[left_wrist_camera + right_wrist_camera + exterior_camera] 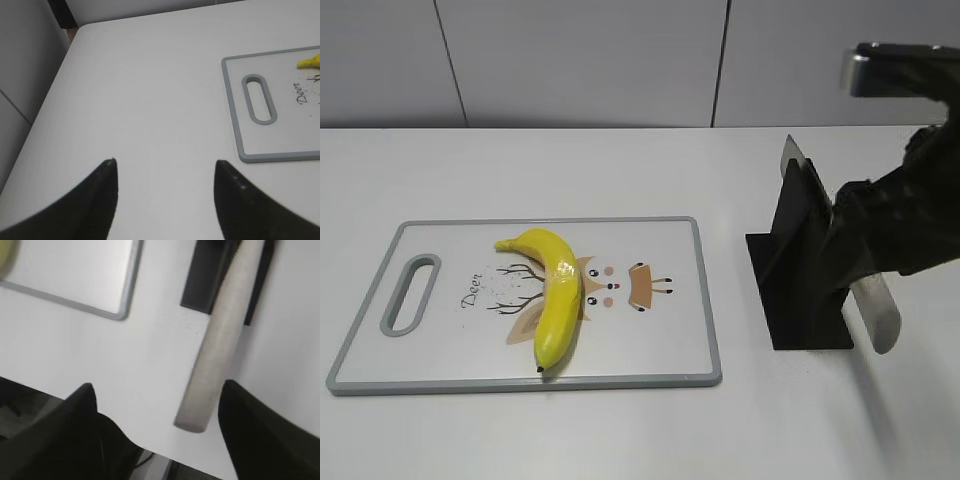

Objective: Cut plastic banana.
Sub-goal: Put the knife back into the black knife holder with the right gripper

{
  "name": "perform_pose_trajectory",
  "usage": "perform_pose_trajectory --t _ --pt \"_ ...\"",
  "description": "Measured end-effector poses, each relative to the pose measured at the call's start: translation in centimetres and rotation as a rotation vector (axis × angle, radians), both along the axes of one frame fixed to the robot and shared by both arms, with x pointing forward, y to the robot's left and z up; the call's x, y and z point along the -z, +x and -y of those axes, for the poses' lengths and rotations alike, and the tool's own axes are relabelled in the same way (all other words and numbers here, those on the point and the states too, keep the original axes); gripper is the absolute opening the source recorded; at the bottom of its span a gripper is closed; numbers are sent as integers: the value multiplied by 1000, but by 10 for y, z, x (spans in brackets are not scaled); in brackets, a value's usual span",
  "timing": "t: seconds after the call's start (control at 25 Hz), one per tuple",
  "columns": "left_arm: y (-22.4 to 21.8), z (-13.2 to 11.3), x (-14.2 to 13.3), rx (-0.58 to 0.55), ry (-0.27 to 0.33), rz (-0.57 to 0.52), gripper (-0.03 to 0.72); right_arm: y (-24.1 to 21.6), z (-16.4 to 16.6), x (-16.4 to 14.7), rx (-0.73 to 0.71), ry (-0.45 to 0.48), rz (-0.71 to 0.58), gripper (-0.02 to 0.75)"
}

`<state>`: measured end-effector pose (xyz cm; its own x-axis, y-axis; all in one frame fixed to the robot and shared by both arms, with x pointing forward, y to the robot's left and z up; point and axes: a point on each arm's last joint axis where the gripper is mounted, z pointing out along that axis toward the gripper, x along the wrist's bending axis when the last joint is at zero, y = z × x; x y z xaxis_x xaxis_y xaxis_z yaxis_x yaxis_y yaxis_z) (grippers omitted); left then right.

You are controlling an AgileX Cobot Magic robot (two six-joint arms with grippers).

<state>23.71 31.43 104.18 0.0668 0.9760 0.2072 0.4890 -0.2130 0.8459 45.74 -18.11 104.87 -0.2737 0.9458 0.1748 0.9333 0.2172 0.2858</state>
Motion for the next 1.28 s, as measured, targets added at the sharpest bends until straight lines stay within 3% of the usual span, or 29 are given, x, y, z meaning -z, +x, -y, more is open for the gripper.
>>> perform_pose_trajectory --t 0.16,0.36,0.84,1.16,1.28 --pt "0 0 0 0 0 0 564 -27 10 -24 -38 77 119 563" --pt "0 0 0 0 0 0 564 -69 33 -32 -92 74 244 562" --pt "0 0 0 1 -2 0 564 -165 80 9 -155 123 506 559" --pt "0 0 0 3 -4 0 564 -210 102 9 -144 228 780 529" --pt "0 1 0 3 -6 1 564 -216 104 9 -143 251 815 527"
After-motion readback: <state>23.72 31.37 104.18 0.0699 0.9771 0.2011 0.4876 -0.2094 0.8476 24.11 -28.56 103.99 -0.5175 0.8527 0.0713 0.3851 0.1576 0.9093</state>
